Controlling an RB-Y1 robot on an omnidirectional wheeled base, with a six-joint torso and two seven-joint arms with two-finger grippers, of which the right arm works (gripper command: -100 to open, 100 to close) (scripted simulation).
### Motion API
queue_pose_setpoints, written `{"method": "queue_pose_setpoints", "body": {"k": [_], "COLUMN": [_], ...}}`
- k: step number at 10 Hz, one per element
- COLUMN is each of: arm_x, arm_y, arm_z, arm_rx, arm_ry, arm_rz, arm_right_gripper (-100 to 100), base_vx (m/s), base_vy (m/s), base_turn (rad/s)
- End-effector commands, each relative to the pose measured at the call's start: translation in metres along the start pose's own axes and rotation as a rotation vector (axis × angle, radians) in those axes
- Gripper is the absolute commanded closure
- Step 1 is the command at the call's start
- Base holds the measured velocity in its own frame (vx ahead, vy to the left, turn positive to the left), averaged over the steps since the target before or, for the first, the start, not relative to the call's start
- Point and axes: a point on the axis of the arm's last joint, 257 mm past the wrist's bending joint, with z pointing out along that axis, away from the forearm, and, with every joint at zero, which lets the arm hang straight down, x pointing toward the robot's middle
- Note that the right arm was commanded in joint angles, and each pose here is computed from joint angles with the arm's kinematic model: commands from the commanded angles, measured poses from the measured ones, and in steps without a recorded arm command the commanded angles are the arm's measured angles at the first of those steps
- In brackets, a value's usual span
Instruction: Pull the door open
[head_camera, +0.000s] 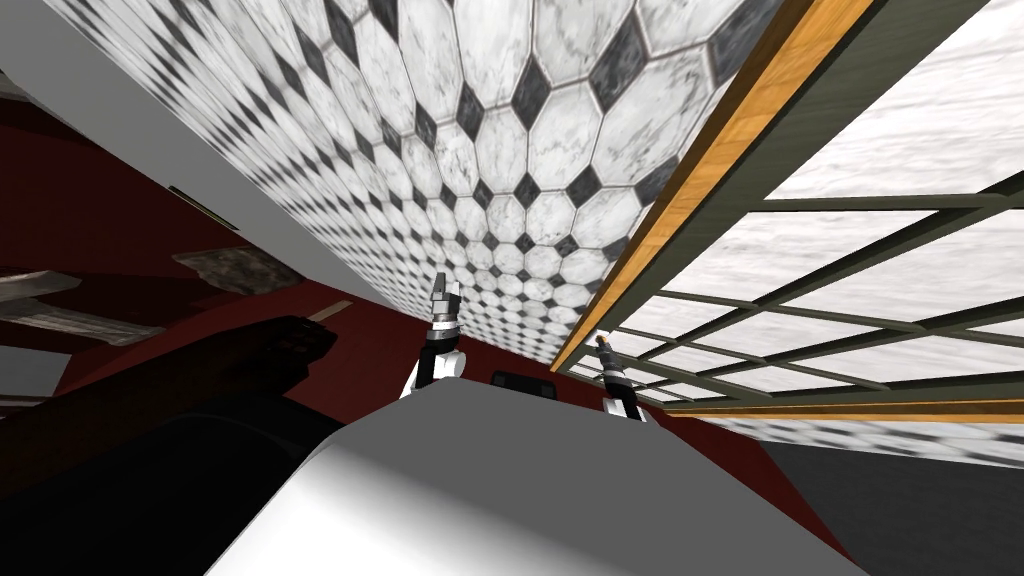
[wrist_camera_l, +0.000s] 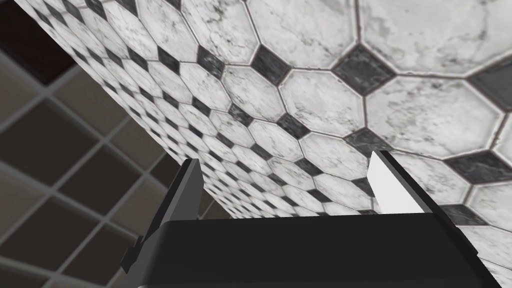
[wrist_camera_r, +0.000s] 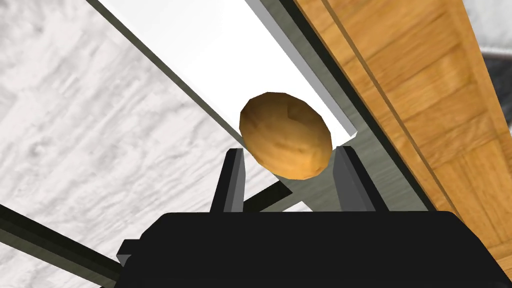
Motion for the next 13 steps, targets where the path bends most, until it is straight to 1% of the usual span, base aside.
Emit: {"method": "queue_pose_setpoints", "body": {"k": [1,2,3,5,6,7,8,10,11,12,13], "arm_x": [0.003,0.003,0.002,0.001,-0.001,-0.001,-0.002,-0.003,-0.005,-0.007,-0.008], "arm_y": [0.001,0.001,0.001,0.000,-0.001,-0.001,-0.002,-0.003,-0.004,-0.010,-0.012], "arm_z": [-0.0002,-0.0002,-0.0001,-0.0001,0.0000,0.0000,0.0000,0.0000,-0.0001,-0.0059,-0.0084], "arm_rx": [0.002,0.002,0.005,0.008,0.011,0.011,0.013,0.016,0.019,0.024,0.024], "arm_ry": [0.001,0.001,-0.004,-0.009,-0.015,-0.015,-0.020,-0.026,-0.032,-0.028,-0.027], "arm_rz": [0.063,0.067,0.113,0.159,0.201,0.207,0.253,0.303,0.345,0.271,0.245], "arm_right_gripper": [100,100,100,100,100,100,100,100,100,-100,-100], "base_vx": [-0.035,-0.029,-0.030,-0.036,-0.033,-0.029,-0.039,-0.048,-0.035,-0.012,0.003], "base_vy": [-0.010,-0.008,-0.015,-0.020,-0.014,-0.010,-0.013,-0.018,-0.007,0.015,0.041], "base_turn": [0.067,0.030,0.058,0.064,0.050,0.026,0.062,0.067,0.078,-0.009,-0.068]}}
